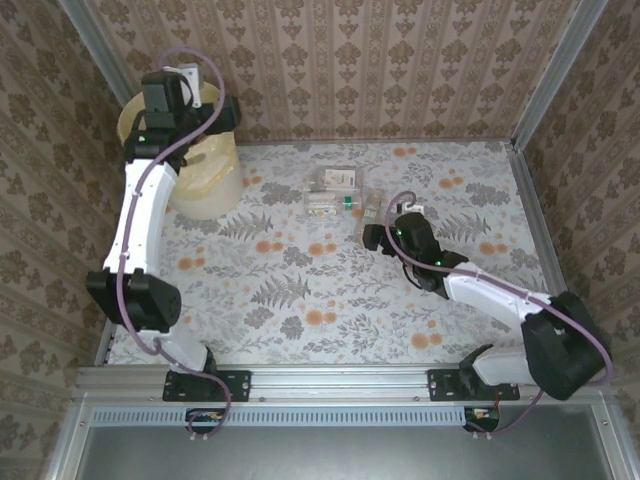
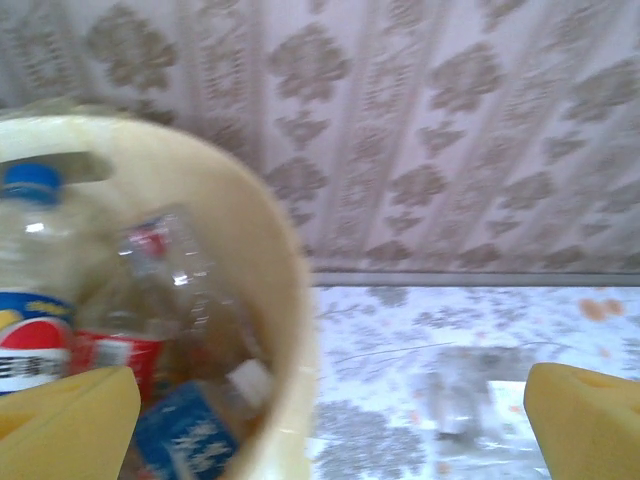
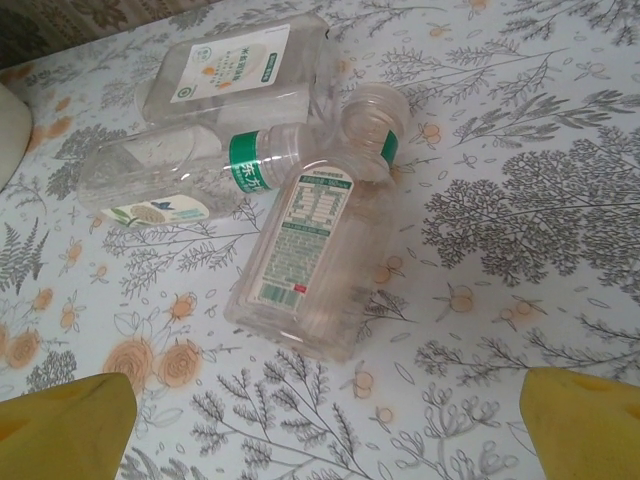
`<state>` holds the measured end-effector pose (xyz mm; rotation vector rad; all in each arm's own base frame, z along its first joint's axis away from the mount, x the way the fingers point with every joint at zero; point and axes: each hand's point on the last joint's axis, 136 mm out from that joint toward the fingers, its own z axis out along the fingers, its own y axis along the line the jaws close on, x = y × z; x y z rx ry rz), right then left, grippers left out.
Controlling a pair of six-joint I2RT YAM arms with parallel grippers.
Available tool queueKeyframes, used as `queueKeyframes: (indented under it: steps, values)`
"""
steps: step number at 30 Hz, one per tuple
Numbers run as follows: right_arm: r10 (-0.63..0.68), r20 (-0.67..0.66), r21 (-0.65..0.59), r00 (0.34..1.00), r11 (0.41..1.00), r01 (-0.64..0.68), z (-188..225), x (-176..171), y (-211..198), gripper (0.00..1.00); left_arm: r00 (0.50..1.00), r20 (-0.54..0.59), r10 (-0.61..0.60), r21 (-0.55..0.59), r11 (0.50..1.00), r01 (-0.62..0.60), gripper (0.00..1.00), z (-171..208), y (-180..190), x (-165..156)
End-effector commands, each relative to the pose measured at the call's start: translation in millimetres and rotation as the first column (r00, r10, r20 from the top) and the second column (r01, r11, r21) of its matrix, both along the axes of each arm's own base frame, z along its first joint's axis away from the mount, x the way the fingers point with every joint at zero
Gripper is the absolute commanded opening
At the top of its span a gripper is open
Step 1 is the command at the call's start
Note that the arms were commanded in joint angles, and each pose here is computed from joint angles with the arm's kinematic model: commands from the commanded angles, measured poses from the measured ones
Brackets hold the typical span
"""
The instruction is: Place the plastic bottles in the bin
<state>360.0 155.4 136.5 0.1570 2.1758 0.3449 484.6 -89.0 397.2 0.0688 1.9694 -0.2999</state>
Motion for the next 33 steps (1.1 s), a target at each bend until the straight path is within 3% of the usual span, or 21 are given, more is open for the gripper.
queueKeyframes:
  steps: [1,7,16,21,27,33]
  values:
    - [-0.020,-0.052,0.007,0.998,1.000,0.021,-8,12,10,1.00,0.993,0.110,-0.034,-0.112,0.993,0.047,1.00,25,-21,-12]
    - [-0.031,-0.115,-0.048,0.993,0.999,0.025,-30,37,29,1.00,0.998,0.057,-0.022,-0.194,0.980,0.032,1.00,-6,-27,-33]
    - [-0.189,-0.189,-0.234,0.964,0.962,0.143,-68,64,28,1.00,0.997,0.012,0.081,-0.136,0.988,-0.079,1.00,-27,-3,-50]
    - [-0.192,-0.210,-0.231,0.959,0.963,0.142,-86,67,32,0.97,0.995,0.018,0.095,-0.140,0.986,-0.091,1.00,-27,1,-52]
    - [-0.162,-0.196,-0.223,0.967,0.968,0.117,-98,64,33,0.80,0.997,-0.002,0.074,-0.153,0.986,-0.073,1.00,-32,-3,-49]
    - [-0.086,-0.099,-0.200,0.991,0.978,0.065,-80,55,27,0.61,0.998,-0.043,-0.041,-0.169,0.985,0.033,1.00,-33,-26,-45]
